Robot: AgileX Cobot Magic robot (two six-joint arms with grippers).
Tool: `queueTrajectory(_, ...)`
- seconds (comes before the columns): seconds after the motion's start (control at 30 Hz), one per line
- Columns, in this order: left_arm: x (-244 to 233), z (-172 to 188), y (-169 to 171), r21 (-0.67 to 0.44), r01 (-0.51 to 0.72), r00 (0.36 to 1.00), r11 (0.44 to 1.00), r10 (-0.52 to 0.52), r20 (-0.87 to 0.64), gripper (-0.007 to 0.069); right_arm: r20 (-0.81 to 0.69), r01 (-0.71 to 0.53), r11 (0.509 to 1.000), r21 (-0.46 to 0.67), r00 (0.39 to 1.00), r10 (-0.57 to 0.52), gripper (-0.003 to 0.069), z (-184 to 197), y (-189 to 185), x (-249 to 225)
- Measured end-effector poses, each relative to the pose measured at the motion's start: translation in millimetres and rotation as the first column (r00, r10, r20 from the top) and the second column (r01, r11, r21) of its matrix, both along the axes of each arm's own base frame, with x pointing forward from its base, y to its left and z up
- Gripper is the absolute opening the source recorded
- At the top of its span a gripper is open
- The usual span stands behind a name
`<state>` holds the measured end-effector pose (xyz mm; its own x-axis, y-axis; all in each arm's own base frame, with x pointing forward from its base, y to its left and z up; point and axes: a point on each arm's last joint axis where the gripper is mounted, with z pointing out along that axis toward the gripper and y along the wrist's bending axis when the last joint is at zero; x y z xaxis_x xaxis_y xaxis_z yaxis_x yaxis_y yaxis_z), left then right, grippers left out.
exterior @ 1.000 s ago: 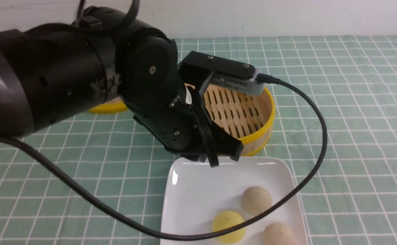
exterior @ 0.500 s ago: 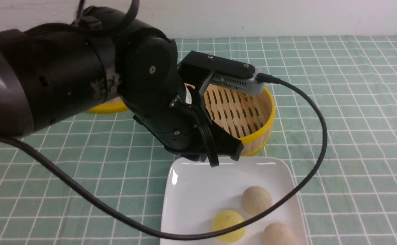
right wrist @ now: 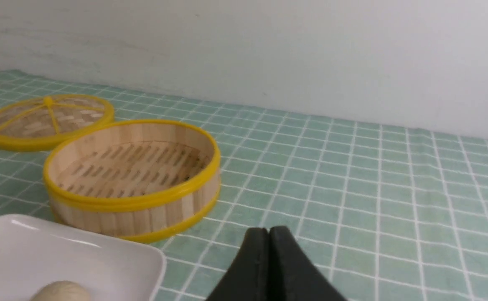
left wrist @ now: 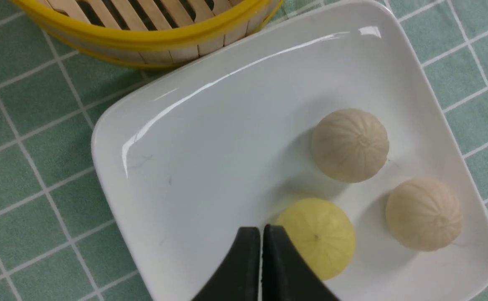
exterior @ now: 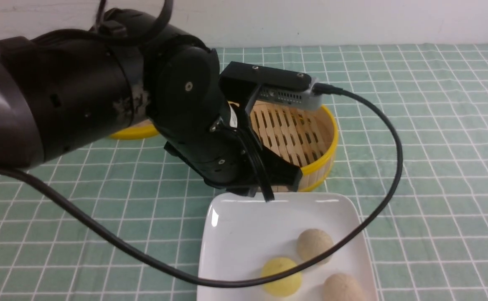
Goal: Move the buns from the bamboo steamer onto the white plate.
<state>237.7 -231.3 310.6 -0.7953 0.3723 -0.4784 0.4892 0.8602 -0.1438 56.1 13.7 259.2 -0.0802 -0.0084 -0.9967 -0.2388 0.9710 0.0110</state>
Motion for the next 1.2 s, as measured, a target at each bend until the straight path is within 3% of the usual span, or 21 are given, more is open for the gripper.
queueTrajectory(0.2,0,4,4,0.022,0.003,0.999,1.0,-0.004,0.038,0.0033,-0.07,0.123,0.992,-0.023,0.99,-0.125,0.0003,-47,-7,-1)
queueTrajectory(0.43,-9,31,20,0.017,0.006,0.991,1.0,-0.008,0.133,0.0033,-0.167,0.131,0.99,-0.058,0.976,-0.139,0.001,-83,-9,-3)
queueTrajectory(0.87,-53,89,70,-0.023,-0.019,0.969,1.0,0.024,0.245,0.0033,-0.215,0.191,0.979,-0.072,0.955,-0.202,0.0018,-85,-12,-4)
queueTrajectory(1.03,-81,105,100,0.008,-0.05,0.973,0.999,0.047,0.225,0.0033,-0.215,0.206,0.976,-0.073,0.952,-0.217,0.0026,-85,-13,-4)
queueTrajectory(1.2,-105,115,120,-0.052,-0.082,0.977,0.995,0.09,0.195,0.0033,-0.216,0.208,0.976,-0.073,0.952,-0.219,0.0031,-85,-13,-4)
